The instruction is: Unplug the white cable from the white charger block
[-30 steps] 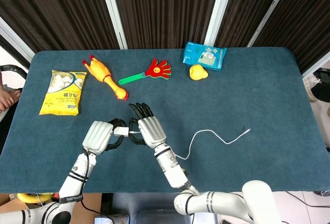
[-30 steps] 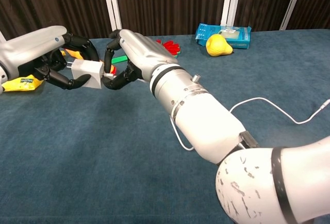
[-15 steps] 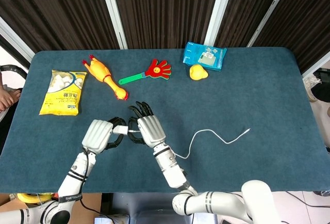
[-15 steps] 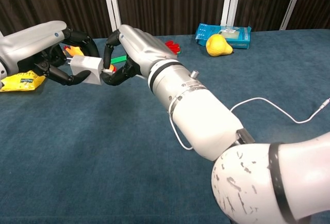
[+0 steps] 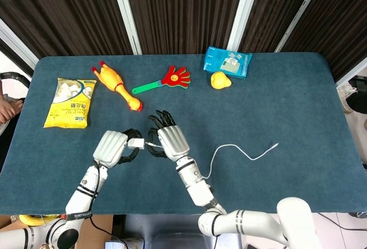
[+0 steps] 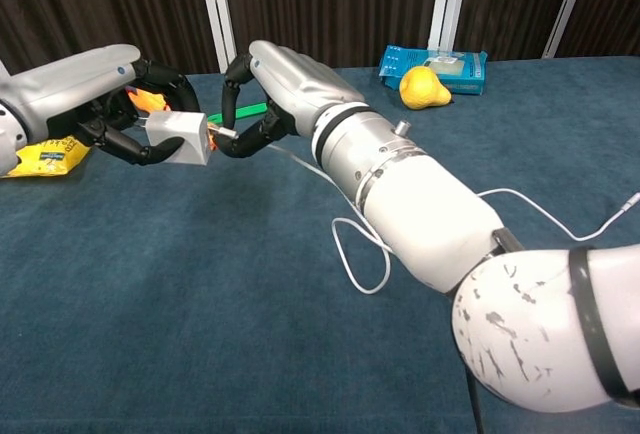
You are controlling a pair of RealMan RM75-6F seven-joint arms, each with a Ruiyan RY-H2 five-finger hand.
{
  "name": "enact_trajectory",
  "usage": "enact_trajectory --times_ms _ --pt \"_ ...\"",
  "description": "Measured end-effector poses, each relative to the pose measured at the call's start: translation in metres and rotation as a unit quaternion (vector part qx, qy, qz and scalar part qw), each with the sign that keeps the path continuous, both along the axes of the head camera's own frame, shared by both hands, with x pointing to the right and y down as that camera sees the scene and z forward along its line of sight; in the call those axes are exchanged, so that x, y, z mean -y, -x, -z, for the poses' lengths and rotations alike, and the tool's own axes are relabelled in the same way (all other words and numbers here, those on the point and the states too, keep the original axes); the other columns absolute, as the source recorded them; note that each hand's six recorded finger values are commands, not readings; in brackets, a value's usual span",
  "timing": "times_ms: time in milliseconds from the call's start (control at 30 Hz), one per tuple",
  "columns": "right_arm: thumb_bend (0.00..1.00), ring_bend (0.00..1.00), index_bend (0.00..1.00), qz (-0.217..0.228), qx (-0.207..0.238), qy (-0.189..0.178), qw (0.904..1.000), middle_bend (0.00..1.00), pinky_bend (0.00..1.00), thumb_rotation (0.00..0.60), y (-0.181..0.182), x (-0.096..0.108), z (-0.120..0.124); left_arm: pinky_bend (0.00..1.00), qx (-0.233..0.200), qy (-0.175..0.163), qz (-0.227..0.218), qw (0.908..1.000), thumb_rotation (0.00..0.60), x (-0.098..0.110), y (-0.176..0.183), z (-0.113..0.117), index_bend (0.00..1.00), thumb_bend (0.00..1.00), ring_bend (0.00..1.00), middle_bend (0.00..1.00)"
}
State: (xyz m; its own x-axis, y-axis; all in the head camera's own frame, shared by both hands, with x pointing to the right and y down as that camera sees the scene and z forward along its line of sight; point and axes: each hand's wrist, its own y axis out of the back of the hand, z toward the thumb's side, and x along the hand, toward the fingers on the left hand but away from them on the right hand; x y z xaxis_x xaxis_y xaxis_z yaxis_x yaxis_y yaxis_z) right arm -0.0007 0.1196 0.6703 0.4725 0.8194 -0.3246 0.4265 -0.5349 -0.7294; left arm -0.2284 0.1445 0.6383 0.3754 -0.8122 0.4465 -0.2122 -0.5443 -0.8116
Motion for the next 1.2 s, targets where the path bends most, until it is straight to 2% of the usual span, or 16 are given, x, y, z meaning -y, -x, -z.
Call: enact_trajectory --times_ms 400,600,733,900,1000,1100,1200 --pt "0.65 0.05 0.88 0.002 -0.039 -0.011 0.9992 0.26 0.03 0.600 -0.033 0.013 -0.006 1.00 0.012 -0.013 0.005 0.9998 0.600 0.014 0.005 -0.007 0.74 0.65 1.00 0.77" --pt "0.65 0.06 0.89 0.017 -0.113 -0.017 0.9933 0.26 0.03 0.600 -0.080 0.013 -0.027 1.00 0.034 0.010 0.006 0.9994 0.600 0.013 0.020 -0.032 0.74 0.63 1.00 0.77" --pt "0.65 0.06 0.89 0.016 -0.182 -0.004 0.9831 0.26 0.03 0.600 -0.125 0.014 -0.053 1.00 0.050 0.037 0.007 0.9981 0.600 0.004 0.029 -0.059 0.72 0.61 1.00 0.76" --pt "0.65 0.06 0.87 0.008 -0.234 0.006 0.9721 0.26 0.03 0.600 -0.162 0.018 -0.072 1.00 0.055 0.055 0.003 0.9969 0.600 -0.006 0.029 -0.083 0.71 0.60 1.00 0.72" --pt "0.65 0.06 0.74 0.008 -0.251 0.017 0.9679 0.26 0.03 0.600 -0.175 0.018 -0.081 1.00 0.053 0.061 -0.004 0.9967 0.600 -0.011 0.025 -0.090 0.63 0.59 1.00 0.63" --pt "0.63 0.05 0.53 0.006 -0.248 0.027 0.9684 0.25 0.03 0.600 -0.178 0.017 -0.084 1.00 0.055 0.066 -0.009 0.9962 0.600 -0.014 0.024 -0.092 0.40 0.53 0.99 0.40" --pt "0.58 0.01 0.31 0.010 -0.248 0.042 0.9677 0.17 0.02 0.600 -0.181 0.016 -0.087 1.00 0.051 0.072 -0.009 0.9961 0.600 -0.014 0.024 -0.092 0.23 0.50 0.97 0.25"
